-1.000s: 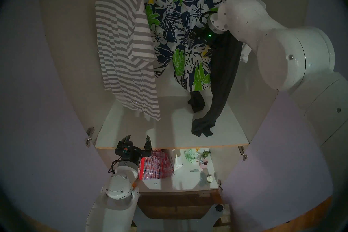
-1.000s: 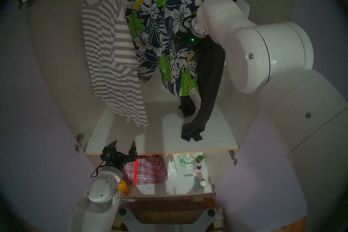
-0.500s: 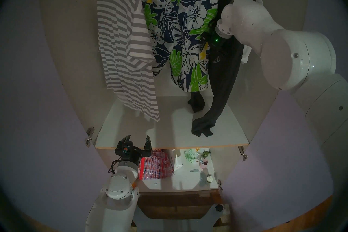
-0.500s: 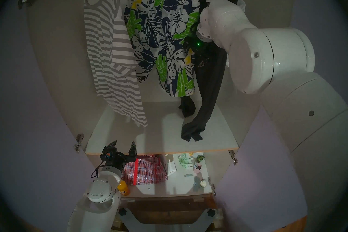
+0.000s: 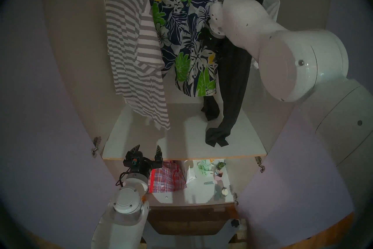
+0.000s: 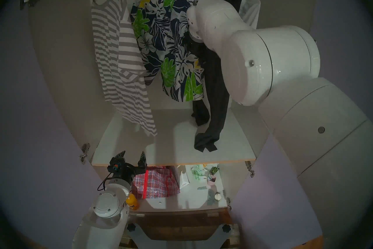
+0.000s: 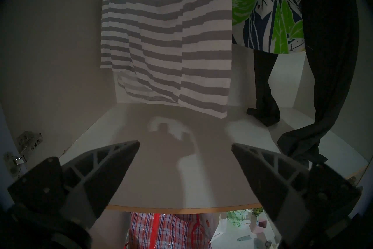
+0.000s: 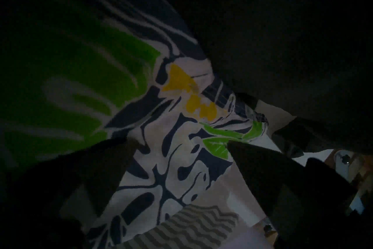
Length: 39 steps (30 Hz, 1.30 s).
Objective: Move and arrange clothes and pants in the wardrobe
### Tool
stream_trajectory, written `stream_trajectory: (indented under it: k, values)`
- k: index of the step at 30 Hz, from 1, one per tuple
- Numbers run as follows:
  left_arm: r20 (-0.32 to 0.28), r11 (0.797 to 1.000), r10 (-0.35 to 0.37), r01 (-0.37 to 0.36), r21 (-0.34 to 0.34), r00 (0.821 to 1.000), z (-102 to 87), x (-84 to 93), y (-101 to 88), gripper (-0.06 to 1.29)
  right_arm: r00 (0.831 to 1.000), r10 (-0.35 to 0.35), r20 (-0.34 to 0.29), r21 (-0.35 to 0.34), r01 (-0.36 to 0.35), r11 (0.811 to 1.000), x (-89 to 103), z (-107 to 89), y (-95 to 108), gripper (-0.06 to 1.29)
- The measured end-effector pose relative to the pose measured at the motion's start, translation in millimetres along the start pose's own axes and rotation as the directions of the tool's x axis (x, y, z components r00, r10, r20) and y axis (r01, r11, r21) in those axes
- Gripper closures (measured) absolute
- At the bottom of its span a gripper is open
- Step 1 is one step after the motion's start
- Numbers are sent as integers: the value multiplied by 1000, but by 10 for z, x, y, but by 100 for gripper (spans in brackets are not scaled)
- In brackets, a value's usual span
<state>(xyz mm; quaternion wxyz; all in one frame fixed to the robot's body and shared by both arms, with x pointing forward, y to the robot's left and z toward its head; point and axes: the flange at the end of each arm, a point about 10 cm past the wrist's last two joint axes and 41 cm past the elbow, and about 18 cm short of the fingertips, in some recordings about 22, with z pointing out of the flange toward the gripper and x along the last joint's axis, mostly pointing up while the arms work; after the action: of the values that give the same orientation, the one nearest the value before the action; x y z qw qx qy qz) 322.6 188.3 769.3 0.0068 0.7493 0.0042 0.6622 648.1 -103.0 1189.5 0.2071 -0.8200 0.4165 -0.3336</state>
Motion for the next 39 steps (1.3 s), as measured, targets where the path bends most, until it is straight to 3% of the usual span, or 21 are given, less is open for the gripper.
stream_trajectory:
  k: [11,20,34,39]
  values:
    - [0,1000,0,0,1,1000,0,-1,-2,0,999,25,-48,36,-23,999,378,35,176,3]
    - [3,1000,0,0,4,1000,4,-12,-1,0,990,39,-133,31,-35,999,678,25,321,3]
    - [10,1000,0,0,10,1000,18,-42,0,0,978,21,-208,17,-18,1000,787,36,379,3]
    - [11,1000,0,0,11,1000,21,-45,1,0,985,-29,-172,8,31,999,803,50,420,3]
